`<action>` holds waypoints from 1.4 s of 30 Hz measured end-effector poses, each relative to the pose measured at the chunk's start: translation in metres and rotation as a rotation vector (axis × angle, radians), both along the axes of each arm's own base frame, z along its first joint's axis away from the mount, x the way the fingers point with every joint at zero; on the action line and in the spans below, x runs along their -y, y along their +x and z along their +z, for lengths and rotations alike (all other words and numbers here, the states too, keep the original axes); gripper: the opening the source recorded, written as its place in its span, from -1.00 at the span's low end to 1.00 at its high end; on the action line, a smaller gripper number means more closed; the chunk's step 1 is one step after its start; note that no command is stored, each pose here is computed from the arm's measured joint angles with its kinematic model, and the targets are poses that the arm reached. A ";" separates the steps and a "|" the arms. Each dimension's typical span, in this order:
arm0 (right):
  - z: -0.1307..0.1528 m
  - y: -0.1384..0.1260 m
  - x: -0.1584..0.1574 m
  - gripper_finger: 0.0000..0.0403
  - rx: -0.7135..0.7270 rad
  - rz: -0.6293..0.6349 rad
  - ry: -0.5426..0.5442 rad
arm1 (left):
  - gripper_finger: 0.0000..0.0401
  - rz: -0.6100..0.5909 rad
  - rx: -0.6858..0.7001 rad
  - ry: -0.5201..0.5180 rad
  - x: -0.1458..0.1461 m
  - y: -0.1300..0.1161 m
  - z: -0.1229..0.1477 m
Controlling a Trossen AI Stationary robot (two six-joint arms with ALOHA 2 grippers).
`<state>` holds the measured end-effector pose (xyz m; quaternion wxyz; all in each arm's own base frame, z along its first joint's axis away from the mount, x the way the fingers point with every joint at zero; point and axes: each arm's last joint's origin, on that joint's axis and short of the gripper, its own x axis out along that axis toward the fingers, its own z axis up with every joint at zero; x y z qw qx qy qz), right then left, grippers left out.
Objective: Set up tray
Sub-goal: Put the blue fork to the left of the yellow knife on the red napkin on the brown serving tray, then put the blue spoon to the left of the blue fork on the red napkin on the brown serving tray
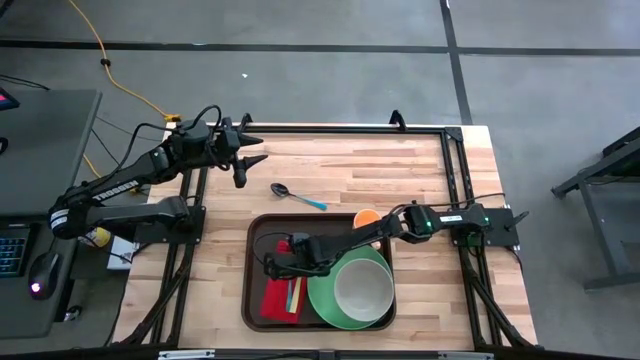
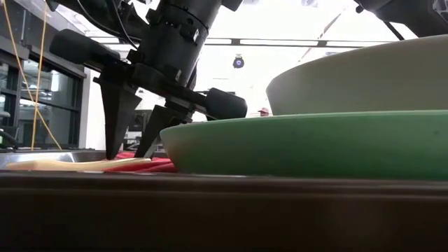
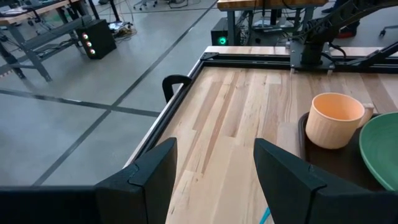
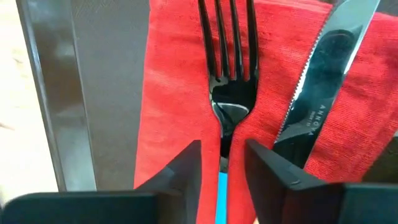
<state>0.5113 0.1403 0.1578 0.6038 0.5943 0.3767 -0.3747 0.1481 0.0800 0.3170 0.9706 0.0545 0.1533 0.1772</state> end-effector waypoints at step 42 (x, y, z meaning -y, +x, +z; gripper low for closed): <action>0.128 -0.026 0.126 -0.34 0.037 0.639 -0.549 | 0.20 -0.188 0.020 -0.026 0.005 0.002 0.000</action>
